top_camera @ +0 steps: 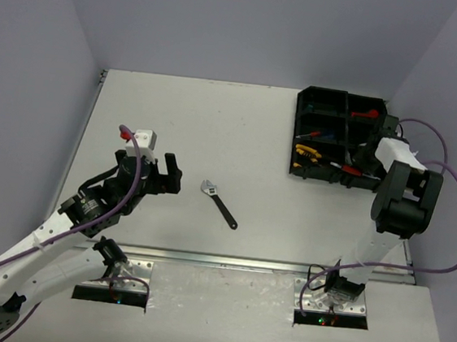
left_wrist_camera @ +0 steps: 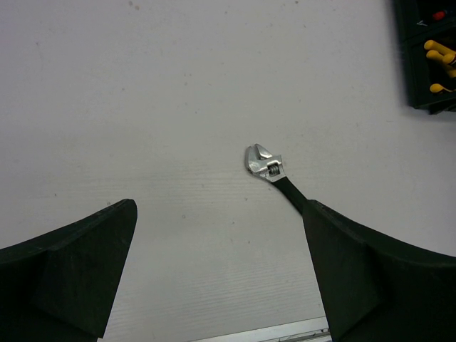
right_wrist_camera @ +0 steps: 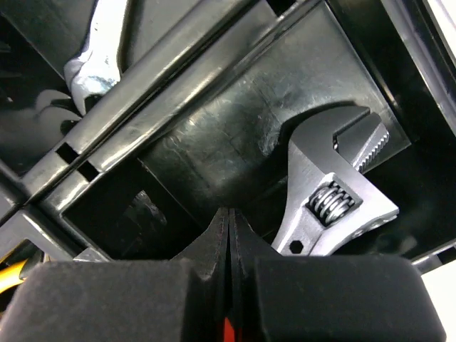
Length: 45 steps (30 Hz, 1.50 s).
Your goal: Sort the tools into containers
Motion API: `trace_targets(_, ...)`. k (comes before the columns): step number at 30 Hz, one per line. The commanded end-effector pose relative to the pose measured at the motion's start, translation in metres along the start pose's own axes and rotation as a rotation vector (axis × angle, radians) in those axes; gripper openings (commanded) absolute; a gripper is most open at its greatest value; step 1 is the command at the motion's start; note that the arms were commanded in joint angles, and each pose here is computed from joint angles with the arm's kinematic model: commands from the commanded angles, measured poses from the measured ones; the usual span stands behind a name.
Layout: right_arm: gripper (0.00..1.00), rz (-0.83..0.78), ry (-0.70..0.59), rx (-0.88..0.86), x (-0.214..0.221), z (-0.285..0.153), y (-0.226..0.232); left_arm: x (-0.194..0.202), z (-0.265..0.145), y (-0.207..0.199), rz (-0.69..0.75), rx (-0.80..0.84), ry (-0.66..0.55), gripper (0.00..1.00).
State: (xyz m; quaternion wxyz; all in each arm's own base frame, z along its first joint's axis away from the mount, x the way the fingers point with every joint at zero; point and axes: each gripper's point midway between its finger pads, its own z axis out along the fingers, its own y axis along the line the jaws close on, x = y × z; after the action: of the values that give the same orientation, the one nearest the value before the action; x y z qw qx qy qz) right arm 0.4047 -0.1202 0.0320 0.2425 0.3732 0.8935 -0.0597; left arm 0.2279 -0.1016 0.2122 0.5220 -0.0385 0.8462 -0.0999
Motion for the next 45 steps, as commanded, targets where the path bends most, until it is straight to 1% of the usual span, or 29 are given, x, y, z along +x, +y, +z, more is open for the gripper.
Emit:
trace_targets(1,0.00,0.031,-0.034,-0.041,-0.017,-0.018,0.009,-0.012,-0.001,-0.004,-0.015,0.025,-0.049,1.00)
trace_targets(4,0.01,0.003,-0.066,-0.102,-0.045,-0.037,0.028,-0.012,-0.001,-0.005,-0.014,0.028,-0.047,1.00)
trace_targets(6,0.12,-0.020,-0.091,-0.131,-0.055,-0.053,0.038,-0.010,0.000,-0.006,-0.012,0.027,-0.041,1.00)
trace_targets(7,0.16,-0.030,-0.135,-0.149,-0.071,-0.068,0.046,-0.010,0.001,-0.006,-0.010,0.029,-0.038,1.00)
trace_targets(8,0.22,-0.039,-0.168,-0.166,-0.082,-0.082,0.052,-0.010,0.001,-0.006,-0.008,0.030,-0.036,1.00)
trace_targets(10,0.35,-0.057,-0.206,-0.205,-0.095,-0.106,0.066,-0.009,0.002,-0.006,-0.005,0.026,-0.032,1.00)
trace_targets(11,0.46,-0.072,-0.216,-0.221,-0.095,-0.117,0.072,-0.009,0.002,-0.006,-0.004,0.024,-0.032,1.00)
trace_targets(13,0.49,-0.090,-0.253,-0.267,-0.103,-0.141,0.085,-0.010,0.002,-0.005,-0.007,0.018,-0.037,1.00)
trace_targets(14,0.51,-0.110,-0.255,-0.289,-0.099,-0.149,0.091,-0.009,0.002,-0.004,-0.005,0.015,-0.035,1.00)
trace_targets(15,0.59,-0.163,-0.266,-0.326,-0.093,-0.166,0.102,-0.009,0.002,-0.003,-0.006,0.008,-0.035,1.00)
trace_targets(17,0.71,-0.293,-0.284,-0.394,-0.065,-0.200,0.130,-0.011,0.002,0.003,-0.016,-0.029,-0.046,1.00)
trace_targets(19,0.84,-0.429,-0.294,-0.462,-0.029,-0.232,0.154,-0.014,0.002,0.011,-0.030,-0.073,-0.061,1.00)
trace_targets(20,0.96,-0.507,-0.273,-0.492,-0.003,-0.241,0.166,-0.017,0.001,0.017,-0.044,-0.106,-0.074,1.00)
trace_targets(21,0.98,-0.582,-0.262,-0.533,0.025,-0.254,0.176,-0.018,-0.002,0.021,-0.065,-0.131,-0.080,1.00)
trace_targets(23,0.99,-0.690,-0.227,-0.575,0.073,-0.266,0.182,-0.026,-0.008,0.038,-0.134,-0.226,-0.127,1.00)
trace_targets(25,0.99,-0.816,-0.186,-0.627,0.132,-0.278,0.195,-0.033,-0.019,0.054,-0.191,-0.295,-0.170,1.00)
trace_targets(27,0.99,-0.897,-0.171,-0.631,0.171,-0.279,0.199,-0.040,-0.028,0.065,-0.253,-0.336,-0.219,1.00)
trace_targets(28,0.99,-0.956,-0.147,-0.637,0.201,-0.277,0.203,-0.043,-0.034,0.069,-0.279,-0.337,-0.243,1.00)
trace_targets(31,0.99,-1.095,-0.092,-0.637,0.272,-0.266,0.215,-0.050,-0.045,0.074,-0.334,-0.312,-0.294,1.00)
trace_targets(32,0.99,-1.110,-0.091,-0.620,0.281,-0.263,0.219,-0.050,-0.046,0.073,-0.334,-0.298,-0.302,1.00)
trace_targets(34,0.99,-1.192,-0.031,-0.571,0.317,-0.242,0.224,-0.052,-0.048,0.071,-0.331,-0.274,-0.316,1.00)
trace_targets(35,0.97,-1.240,-0.001,-0.534,0.333,-0.231,0.228,-0.051,-0.046,0.069,-0.314,-0.264,-0.305,1.00)
trace_targets(36,0.95,-1.274,0.020,-0.507,0.344,-0.223,0.231,-0.050,-0.045,0.067,-0.298,-0.255,-0.295,1.00)
trace_targets(37,0.94,-1.279,0.028,-0.507,0.347,-0.221,0.235,-0.049,-0.043,0.065,-0.285,-0.248,-0.285,1.00)
trace_targets(38,0.89,-1.296,0.054,-0.496,0.357,-0.214,0.245,-0.046,-0.040,0.062,-0.265,-0.246,-0.265,1.00)
trace_targets(39,0.85,-1.314,0.081,-0.455,0.364,-0.201,0.242,-0.044,-0.036,0.061,-0.249,-0.250,-0.249,1.00)
trace_targets(40,0.83,-1.307,0.075,-0.468,0.363,-0.204,0.248,-0.043,-0.036,0.060,-0.241,-0.244,-0.243,1.00)
trace_targets(42,0.74,-1.324,0.124,-0.444,0.374,-0.187,0.251,-0.040,-0.030,0.054,-0.214,-0.236,-0.215,1.00)
trace_targets(45,0.67,-1.323,0.190,-0.437,0.382,-0.169,0.252,-0.037,-0.025,0.048,-0.188,-0.214,-0.193,1.00)
